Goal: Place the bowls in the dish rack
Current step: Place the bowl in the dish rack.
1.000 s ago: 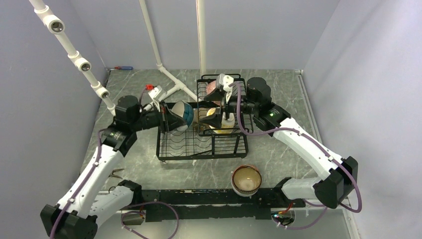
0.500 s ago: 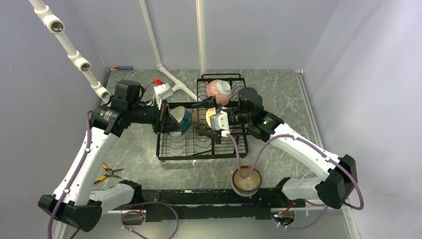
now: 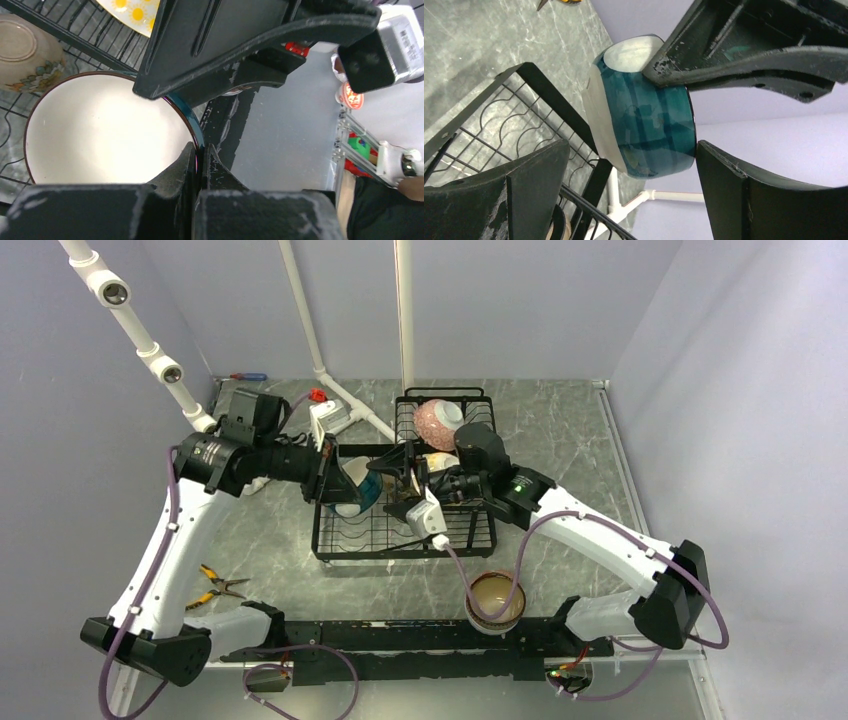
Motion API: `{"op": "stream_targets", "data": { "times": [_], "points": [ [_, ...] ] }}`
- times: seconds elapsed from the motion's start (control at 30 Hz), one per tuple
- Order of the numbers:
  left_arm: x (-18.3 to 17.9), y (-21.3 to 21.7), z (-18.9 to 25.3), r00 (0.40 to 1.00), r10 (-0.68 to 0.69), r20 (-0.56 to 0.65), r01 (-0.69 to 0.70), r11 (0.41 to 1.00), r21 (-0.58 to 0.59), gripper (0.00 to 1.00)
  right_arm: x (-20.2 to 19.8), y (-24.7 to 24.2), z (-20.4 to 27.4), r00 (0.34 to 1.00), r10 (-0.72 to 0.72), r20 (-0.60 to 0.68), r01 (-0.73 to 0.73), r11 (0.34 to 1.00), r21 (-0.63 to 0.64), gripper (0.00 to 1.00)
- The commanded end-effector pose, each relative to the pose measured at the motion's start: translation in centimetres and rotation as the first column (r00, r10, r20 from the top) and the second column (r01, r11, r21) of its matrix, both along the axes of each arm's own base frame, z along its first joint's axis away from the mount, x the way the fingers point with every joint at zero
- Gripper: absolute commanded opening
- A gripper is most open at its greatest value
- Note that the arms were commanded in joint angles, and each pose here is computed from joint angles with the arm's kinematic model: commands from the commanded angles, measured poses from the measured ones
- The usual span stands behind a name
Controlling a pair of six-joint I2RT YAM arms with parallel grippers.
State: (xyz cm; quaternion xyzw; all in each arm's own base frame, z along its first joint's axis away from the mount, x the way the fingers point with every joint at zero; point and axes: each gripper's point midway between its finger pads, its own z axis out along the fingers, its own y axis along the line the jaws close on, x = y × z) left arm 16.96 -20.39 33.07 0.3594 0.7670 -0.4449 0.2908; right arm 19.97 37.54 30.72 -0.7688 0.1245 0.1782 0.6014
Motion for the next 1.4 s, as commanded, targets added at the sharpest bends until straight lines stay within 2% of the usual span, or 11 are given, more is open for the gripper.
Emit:
{"op": "stream_targets", "data": {
  "times": [0.0,0.13,0.27,0.5,0.7,0.73,0.77,0.93,1.1,1.27,1.37],
  "points": [
    [-0.5,-1.0,3.8,0.990,-0.098,0.099,0.108,0.989,-0.097,0.03,1.6,1.0,0.9,0.987,-0.042,0.156,0.040,0.999,0.016,1.00],
    [-0.4,-1.2,4.2,0.990,-0.106,0.093,0.115,0.988,-0.101,0.03,1.8,1.4,1.3,0.980,-0.052,0.191,0.047,0.998,0.032,1.00],
    [-0.4,-1.3,5.0,0.988,-0.112,0.110,0.124,0.986,-0.111,0.03,2.0,2.1,1.0,0.979,-0.035,0.201,0.037,0.999,-0.002,0.98],
    [0.1,-1.6,4.9,0.991,-0.114,0.065,0.121,0.986,-0.113,0.03,2.1,3.0,0.8,0.974,-0.008,0.226,0.016,0.999,-0.032,0.78],
    [0.8,-1.6,5.5,0.991,-0.087,0.105,0.099,0.988,-0.116,0.03,2.8,3.1,0.4,0.968,-0.027,0.250,0.043,0.997,-0.057,0.51],
    [0.9,-1.7,5.8,0.990,-0.081,0.118,0.096,0.988,-0.121,0.03,2.8,3.0,0.3,0.968,-0.030,0.250,0.045,0.998,-0.054,0.39],
    [1.0,-1.7,6.0,0.989,-0.078,0.129,0.094,0.988,-0.125,0.03,2.8,3.0,0.5,0.967,-0.033,0.253,0.046,0.998,-0.047,0.23],
    [1.5,-1.8,6.6,0.985,-0.064,0.162,0.086,0.987,-0.137,0.03,2.8,2.7,0.8,0.967,-0.051,0.251,0.061,0.998,-0.029,0.01],
    [1.8,-1.9,7.2,0.977,-0.047,0.209,0.080,0.985,-0.151,0.06,2.6,2.1,1.2,0.971,-0.083,0.225,0.088,0.996,-0.013,0.00],
    [1.9,-1.9,6.7,0.970,-0.037,0.242,0.077,0.984,-0.160,0.18,2.1,1.4,1.6,0.976,-0.104,0.189,0.105,0.994,0.007,0.00],
    [2.1,-1.7,6.2,0.967,-0.022,0.252,0.061,0.987,-0.150,0.30,2.0,1.1,1.0,0.980,-0.110,0.168,0.113,0.994,-0.005,0.00]
  ]
}}
